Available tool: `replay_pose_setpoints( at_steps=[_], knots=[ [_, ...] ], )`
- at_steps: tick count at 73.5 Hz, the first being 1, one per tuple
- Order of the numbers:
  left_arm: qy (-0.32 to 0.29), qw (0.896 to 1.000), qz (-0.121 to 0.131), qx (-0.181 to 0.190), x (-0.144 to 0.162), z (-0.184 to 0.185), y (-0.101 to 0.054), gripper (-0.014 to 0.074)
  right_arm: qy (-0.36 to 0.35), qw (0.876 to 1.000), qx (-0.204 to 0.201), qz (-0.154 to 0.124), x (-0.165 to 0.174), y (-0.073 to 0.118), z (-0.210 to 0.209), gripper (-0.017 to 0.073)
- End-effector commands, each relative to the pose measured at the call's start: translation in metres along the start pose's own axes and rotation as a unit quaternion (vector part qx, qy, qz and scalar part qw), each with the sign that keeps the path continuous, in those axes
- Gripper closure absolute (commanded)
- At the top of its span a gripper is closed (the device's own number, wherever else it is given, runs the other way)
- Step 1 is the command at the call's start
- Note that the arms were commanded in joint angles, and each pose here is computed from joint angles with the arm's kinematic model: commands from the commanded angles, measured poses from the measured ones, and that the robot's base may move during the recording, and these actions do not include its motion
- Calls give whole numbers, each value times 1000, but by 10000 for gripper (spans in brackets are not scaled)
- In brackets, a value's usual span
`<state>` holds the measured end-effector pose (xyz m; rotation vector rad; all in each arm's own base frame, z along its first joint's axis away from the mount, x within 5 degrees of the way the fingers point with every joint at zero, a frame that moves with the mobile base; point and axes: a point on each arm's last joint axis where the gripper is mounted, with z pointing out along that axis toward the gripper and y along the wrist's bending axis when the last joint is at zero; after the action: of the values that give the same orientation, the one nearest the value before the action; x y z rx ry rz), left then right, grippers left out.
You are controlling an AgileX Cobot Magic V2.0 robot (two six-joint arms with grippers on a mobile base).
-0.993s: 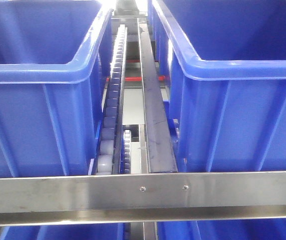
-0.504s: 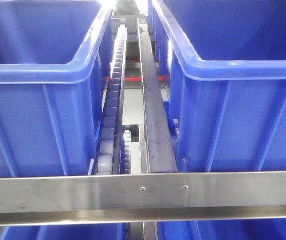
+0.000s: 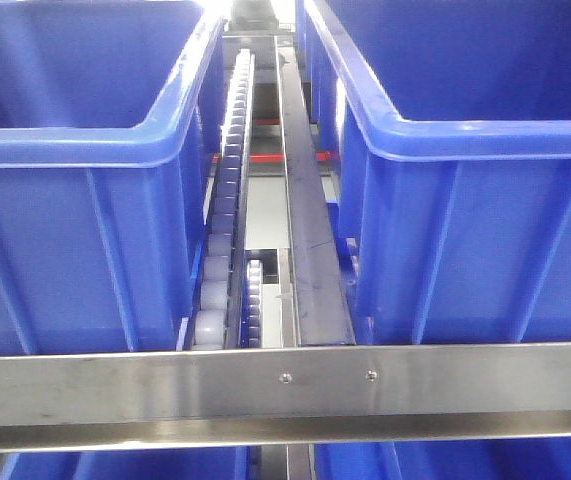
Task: Pick and sort blue part to right shelf
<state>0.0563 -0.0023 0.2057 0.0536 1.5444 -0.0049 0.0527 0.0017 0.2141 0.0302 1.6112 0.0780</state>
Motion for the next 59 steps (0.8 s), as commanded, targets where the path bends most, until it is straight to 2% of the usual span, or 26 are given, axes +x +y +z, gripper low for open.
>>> replay_pose_setpoints(
  at_steps=[1, 59],
  knots=[
    [-41, 999, -7, -4, -1, -1, 1, 468, -81, 996, -3, 22, -3, 0, 0, 518],
    [-41, 999, -7, -4, -1, -1, 1, 468, -69, 997, -3, 26, 3, -1, 1, 518]
  ],
)
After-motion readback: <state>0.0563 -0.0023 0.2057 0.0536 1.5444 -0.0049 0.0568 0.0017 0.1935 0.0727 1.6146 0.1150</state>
